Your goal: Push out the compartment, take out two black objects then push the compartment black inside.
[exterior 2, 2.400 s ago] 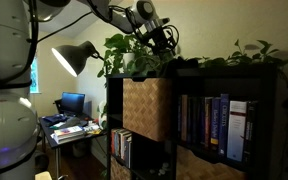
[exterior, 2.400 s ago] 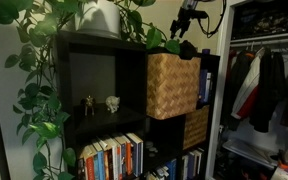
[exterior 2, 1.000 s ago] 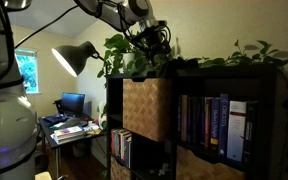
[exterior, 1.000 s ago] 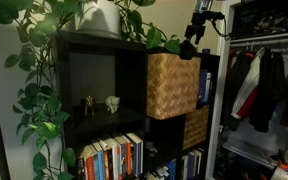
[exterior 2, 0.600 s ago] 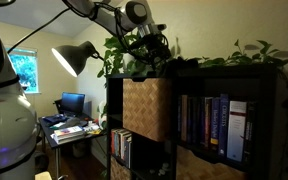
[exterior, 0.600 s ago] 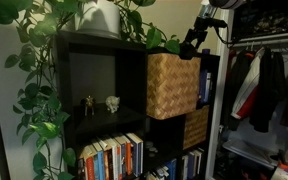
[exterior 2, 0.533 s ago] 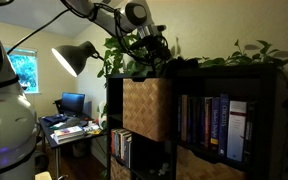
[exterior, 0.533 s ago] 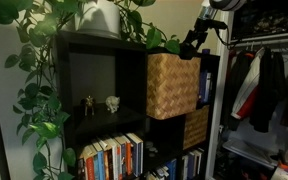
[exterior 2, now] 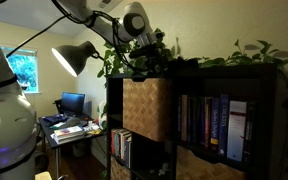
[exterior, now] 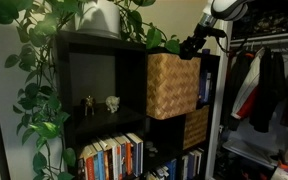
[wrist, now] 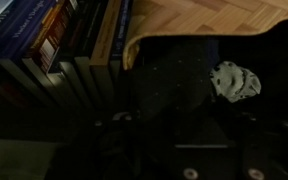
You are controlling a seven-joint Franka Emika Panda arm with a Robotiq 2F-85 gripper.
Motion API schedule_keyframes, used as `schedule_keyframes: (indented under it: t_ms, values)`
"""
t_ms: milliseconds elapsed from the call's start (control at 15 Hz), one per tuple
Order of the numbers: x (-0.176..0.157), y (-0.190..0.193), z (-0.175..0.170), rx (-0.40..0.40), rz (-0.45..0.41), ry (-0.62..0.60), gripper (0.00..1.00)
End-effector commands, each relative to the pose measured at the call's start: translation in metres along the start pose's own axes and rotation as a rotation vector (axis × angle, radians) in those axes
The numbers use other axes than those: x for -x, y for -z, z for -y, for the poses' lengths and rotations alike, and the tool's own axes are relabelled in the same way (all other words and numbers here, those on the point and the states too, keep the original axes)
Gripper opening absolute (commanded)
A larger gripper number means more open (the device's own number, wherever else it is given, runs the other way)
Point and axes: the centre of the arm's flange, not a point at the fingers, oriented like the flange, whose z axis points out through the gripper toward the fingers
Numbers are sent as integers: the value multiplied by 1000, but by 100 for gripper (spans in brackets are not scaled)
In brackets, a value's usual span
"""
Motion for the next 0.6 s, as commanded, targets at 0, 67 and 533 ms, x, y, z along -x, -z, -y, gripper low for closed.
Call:
schedule_keyframes:
  t_ms: [0,67,533]
  values:
    - [19,2,-2,-17,-53,-24,46]
    - [20,2,-1,-15,-56,-24,41]
    - [9,20,1,-8,-25,0,3]
